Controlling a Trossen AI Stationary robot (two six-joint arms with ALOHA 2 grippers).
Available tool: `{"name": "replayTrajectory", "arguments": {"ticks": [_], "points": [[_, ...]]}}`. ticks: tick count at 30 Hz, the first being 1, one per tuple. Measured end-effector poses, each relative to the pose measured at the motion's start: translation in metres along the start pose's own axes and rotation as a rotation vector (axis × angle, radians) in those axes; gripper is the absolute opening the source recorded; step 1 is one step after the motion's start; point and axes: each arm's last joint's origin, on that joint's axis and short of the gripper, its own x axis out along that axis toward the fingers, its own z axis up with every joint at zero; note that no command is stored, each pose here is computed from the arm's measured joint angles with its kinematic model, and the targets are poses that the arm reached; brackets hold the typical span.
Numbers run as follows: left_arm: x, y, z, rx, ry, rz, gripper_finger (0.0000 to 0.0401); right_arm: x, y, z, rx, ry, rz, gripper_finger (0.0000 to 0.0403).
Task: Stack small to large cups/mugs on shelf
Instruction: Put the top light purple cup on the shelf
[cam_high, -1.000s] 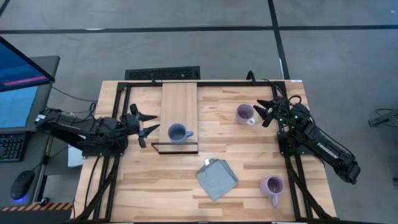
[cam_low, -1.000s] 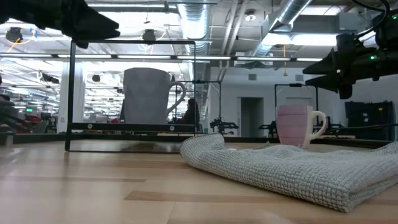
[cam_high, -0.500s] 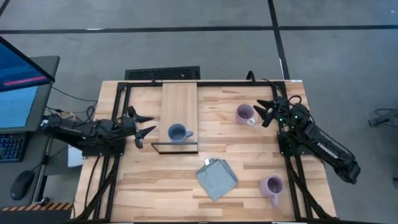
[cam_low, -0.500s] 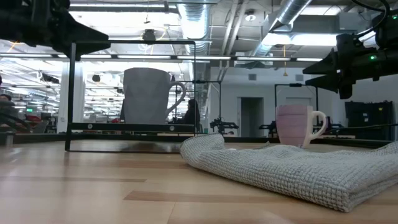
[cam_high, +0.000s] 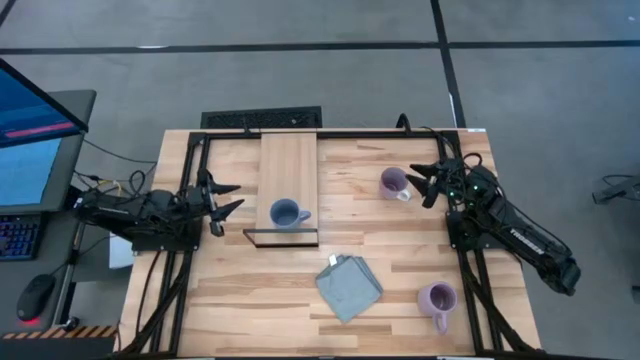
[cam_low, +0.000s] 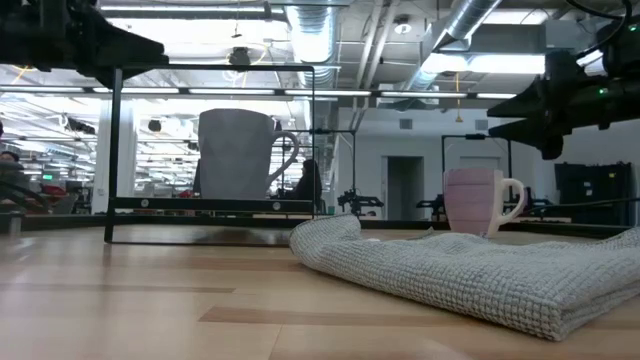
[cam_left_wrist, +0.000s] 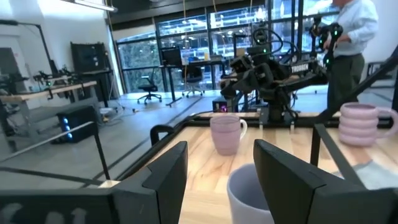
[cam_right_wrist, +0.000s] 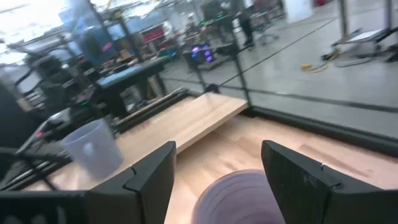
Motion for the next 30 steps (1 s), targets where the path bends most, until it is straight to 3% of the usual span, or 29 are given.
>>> {"name": "replayTrajectory", "arguments": {"ticks": [7,13,20,30], "points": [[0.000,-0.001,-0.004,0.033,0.041,-0.006,0.0176,0.005,-0.001,-0.005,-0.016,0.077,0.014,0.0260],[0.000,-0.001,-0.005,-0.017,0.050,-0.006,0.0176,0.010,-0.002,-0.012,-0.061,0.157,0.006,0.0260],[0.000,-0.001,-0.009,-0.044,0.089,-0.007,0.0176,0.006,0.005,-0.010,-0.088,0.357,-0.021,0.0260],[-0.001,-0.001,-0.011,-0.025,0.108,-0.002,0.0177,0.004,0.016,0.005,-0.100,0.336,-0.113,0.0260]]}}
